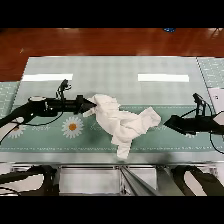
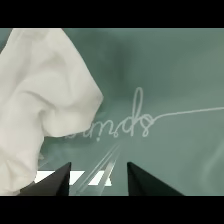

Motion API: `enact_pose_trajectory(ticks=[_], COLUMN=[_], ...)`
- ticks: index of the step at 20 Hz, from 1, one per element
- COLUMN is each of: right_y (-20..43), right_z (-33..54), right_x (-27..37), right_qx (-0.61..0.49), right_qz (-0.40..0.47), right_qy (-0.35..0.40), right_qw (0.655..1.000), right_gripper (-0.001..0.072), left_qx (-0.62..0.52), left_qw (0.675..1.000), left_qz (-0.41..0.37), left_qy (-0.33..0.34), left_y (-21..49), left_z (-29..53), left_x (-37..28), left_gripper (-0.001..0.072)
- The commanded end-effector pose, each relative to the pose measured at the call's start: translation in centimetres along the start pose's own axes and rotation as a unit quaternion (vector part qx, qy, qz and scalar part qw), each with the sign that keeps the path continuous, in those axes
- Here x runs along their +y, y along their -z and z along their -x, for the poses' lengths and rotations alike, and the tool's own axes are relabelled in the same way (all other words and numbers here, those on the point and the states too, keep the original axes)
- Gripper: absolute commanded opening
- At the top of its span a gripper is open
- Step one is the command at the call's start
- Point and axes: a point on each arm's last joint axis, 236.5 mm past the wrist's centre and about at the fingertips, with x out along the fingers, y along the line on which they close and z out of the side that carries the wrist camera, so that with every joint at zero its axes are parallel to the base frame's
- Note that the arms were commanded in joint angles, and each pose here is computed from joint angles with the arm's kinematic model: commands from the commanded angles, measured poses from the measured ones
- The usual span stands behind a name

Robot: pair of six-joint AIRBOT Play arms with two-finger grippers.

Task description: Fold the shirts.

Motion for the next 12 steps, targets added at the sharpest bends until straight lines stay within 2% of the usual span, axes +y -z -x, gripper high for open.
enact_pose_trajectory(ticks=[1,6,9,10,11,12], right_y=[1.5,1.9,0.7,0.6,0.4,-0.2], right_z=[-1.3,-6.1,-9.4,-10.2,-10.7,-10.4], right_x=[1.0,6.8,9.1,10.0,11.3,12.8], right_qx=[0.017,0.041,0.036,0.045,0.057,0.063], right_qz=[-0.027,-0.021,-0.024,-0.018,0.012,0.052], right_qy=[-0.038,-0.1,-0.107,-0.109,-0.114,-0.129], right_qw=[0.999,0.994,0.993,0.993,0.992,0.988], right_gripper=[0.0408,0.0408,0.0406,0.0328,0.0129,0.0024], left_qx=[0.019,0.03,0.035,0.036,0.033,0.023], left_qw=[0.998,0.996,0.996,0.996,0.996,0.997], left_qz=[-0.044,-0.08,-0.082,-0.084,-0.086,-0.073], left_qy=[0.029,0.012,0.009,0.006,-0.001,-0.003], left_y=[-1.2,-1.6,-1.4,-1.4,-1.6,-2.5], left_z=[-0.7,-0.4,-0.4,-0.4,-0.3,0.3], left_x=[-1.8,-2.0,-1.8,-1.6,-1.3,-1.3], left_gripper=[0.0023,0.0023,0.0023,0.0023,0.0023,0.0023])
